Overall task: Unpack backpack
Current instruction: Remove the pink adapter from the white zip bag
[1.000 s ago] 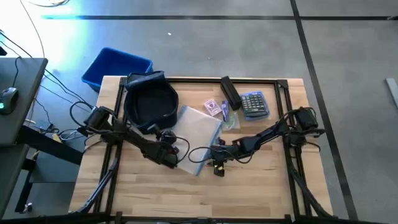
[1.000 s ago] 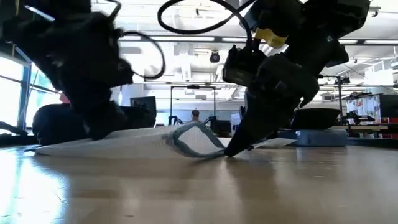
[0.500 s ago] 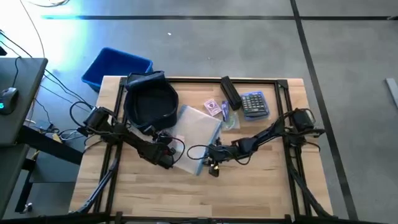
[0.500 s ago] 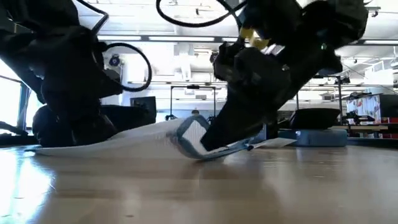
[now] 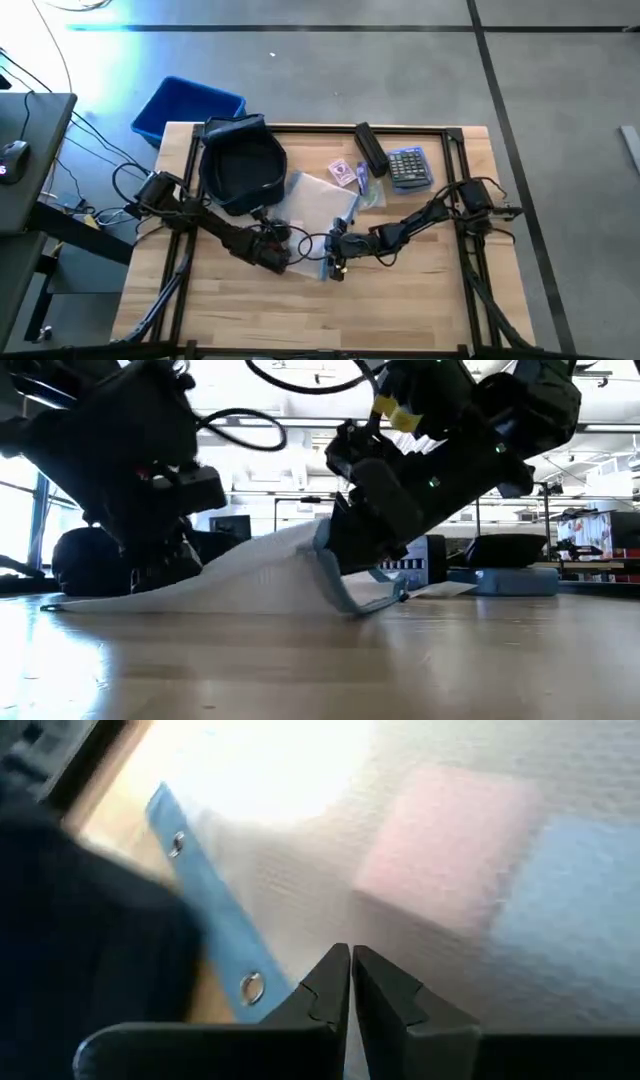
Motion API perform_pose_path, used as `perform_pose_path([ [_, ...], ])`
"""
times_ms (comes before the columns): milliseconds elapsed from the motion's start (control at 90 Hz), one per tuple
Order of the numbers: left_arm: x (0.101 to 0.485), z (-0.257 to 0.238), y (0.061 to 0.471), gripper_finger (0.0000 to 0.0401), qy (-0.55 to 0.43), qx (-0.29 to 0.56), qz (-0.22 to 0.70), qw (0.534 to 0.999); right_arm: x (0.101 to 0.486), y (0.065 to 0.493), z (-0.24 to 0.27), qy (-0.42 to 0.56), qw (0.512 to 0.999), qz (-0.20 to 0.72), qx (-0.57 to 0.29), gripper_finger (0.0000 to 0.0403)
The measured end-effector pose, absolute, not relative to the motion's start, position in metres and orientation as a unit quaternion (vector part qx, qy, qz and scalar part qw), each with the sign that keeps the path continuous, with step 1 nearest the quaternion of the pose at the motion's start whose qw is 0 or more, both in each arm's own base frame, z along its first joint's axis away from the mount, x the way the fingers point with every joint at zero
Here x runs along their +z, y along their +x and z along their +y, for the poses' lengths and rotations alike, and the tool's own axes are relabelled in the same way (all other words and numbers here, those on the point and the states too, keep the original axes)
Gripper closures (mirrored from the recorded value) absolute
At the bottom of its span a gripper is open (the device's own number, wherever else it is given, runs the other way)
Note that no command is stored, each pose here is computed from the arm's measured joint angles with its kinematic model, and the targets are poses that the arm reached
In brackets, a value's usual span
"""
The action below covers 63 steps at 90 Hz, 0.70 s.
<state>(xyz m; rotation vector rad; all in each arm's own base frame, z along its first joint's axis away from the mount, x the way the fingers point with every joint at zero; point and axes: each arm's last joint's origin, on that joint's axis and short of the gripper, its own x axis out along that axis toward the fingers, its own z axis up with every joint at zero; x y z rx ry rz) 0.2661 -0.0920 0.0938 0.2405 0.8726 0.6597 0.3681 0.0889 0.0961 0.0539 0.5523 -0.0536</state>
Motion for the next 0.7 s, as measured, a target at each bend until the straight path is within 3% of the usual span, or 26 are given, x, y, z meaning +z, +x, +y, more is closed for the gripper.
perform_pose_path([
  [311, 0.098, -0.103, 0.281, 0.0401, 0.16, 0.197, 0.414, 0.874, 0.097, 0.369, 0.085, 0.009, 0.962, 0.268, -0.039, 0.0117],
  [533, 0.099, -0.107, 0.281, 0.0401, 0.177, 0.183, 0.406, 0.878, 0.1, 0.37, 0.09, -0.011, 0.968, 0.249, -0.024, 0.0104],
  [700, 0.109, -0.116, 0.279, 0.0401, 0.222, 0.221, 0.405, 0.859, 0.104, 0.37, 0.101, -0.054, 0.972, 0.229, -0.001, 0.0104],
])
